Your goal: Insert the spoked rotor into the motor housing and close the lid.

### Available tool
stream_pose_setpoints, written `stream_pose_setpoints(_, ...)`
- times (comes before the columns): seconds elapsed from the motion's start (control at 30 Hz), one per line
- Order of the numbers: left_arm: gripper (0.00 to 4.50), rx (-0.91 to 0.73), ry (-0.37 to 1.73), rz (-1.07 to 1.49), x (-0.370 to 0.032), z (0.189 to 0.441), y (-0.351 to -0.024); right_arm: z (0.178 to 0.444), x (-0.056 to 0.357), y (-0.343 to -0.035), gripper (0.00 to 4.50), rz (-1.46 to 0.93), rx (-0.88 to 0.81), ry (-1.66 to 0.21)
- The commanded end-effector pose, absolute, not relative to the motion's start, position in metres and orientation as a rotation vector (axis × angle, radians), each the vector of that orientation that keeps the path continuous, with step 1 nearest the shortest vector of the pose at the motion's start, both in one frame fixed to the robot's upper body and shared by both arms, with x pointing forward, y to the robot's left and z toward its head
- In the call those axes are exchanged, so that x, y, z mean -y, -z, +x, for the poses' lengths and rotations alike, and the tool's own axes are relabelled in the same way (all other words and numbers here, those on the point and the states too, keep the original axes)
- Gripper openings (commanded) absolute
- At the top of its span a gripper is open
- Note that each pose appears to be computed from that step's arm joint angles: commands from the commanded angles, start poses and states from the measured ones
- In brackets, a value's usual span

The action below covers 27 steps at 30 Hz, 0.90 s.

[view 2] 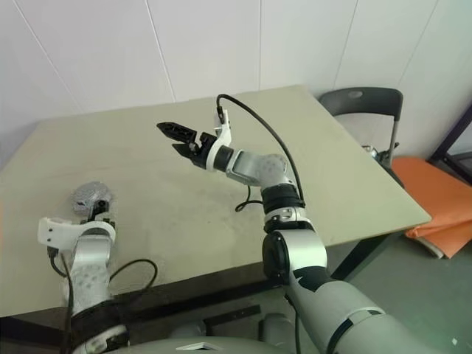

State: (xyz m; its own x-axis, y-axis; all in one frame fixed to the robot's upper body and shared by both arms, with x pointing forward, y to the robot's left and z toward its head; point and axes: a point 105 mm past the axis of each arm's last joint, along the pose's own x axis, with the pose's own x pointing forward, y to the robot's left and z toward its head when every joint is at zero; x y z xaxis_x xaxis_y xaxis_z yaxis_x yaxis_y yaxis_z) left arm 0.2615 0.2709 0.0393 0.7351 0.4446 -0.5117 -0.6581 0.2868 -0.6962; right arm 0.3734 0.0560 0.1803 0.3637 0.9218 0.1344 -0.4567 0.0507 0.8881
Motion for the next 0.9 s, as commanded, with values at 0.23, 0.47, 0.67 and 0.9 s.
stream_pose_setpoints(0.23,4.50,0.021,0.232,0.137,-0.191,0.322,-0.096,0.401,-0.018,-0.126,3.49,0.208,-0.224,-0.867)
stream_pose_setpoints(0.47,4.50,0.080,0.325,0.087,-0.184,0.337,-0.075,0.420,0.037,-0.093,1.81,0.154,-0.196,-0.643)
stream_pose_setpoints(0.67,4.50,0.110,0.453,0.026,-0.183,0.329,-0.083,0.406,0.037,-0.108,2.72,0.061,-0.096,-0.833)
stream_pose_setpoints(0.9,4.50,0.086,0.573,-0.001,-0.189,0.320,-0.091,0.386,0.039,-0.103,4.47,-0.079,-0.101,-1.034)
